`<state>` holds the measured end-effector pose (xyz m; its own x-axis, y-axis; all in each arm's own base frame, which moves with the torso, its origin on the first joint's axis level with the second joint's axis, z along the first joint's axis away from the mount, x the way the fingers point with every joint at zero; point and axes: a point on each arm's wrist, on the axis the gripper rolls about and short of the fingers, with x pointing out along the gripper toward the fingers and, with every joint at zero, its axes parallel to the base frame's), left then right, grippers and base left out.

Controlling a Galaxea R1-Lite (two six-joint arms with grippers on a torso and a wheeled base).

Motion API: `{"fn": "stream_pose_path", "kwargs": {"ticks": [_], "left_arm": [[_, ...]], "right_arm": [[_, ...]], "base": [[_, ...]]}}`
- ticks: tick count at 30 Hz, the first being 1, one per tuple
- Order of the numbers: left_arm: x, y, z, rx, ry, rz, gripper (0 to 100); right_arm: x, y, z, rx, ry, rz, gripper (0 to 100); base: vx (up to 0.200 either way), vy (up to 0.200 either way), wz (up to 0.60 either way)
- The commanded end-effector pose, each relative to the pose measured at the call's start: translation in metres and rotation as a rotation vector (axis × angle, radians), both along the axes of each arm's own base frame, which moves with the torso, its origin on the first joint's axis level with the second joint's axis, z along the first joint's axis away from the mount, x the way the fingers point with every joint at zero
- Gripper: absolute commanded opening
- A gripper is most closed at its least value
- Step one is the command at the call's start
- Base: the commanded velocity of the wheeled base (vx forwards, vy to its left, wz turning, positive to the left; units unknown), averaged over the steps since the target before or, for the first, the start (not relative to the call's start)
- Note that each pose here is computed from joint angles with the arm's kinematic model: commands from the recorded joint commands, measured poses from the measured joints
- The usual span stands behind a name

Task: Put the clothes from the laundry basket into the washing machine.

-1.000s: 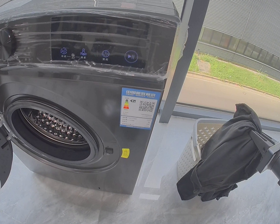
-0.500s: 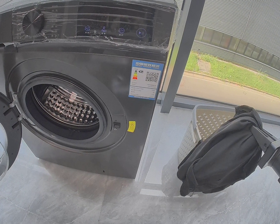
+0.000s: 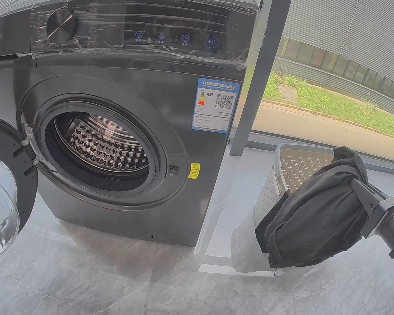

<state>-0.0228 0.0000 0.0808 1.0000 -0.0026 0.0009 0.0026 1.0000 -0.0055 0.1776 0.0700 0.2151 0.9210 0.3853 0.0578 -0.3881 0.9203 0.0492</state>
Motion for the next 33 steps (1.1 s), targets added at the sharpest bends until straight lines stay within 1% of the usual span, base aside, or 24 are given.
{"fn": "stream_pose_path", "kwargs": {"ticks": [1,16,21,30,33], "left_arm": [[-0.0002,0.0,-0.0044,-0.001,-0.002,0.001,100],[-0.0002,0.0,-0.0044,-0.002,-0.002,0.003,100],[-0.0002,0.0001,-0.0046,-0.004,-0.001,0.004,100],[-0.0002,0.0001,-0.0046,-0.004,-0.001,0.003,100],[-0.0002,0.0001,-0.0044,-0.004,-0.002,0.004,100]], "right_arm": [[0.0009,0.0008,-0.0015,-0.003,0.007,0.003,0],[0.0009,0.0024,-0.0038,-0.008,0.016,0.01,0],[-0.0008,0.0049,-0.0059,-0.011,0.023,0.026,0],[-0.0008,0.0049,-0.0058,-0.011,0.022,0.026,0],[-0.001,0.0048,-0.0068,-0.012,0.026,0.026,0]], "base": [[0.0,0.2,0.0],[0.0,0.2,0.0],[0.0,0.0,0.0],[-0.2,0.0,0.0],[0.0,0.0,0.0]]}}
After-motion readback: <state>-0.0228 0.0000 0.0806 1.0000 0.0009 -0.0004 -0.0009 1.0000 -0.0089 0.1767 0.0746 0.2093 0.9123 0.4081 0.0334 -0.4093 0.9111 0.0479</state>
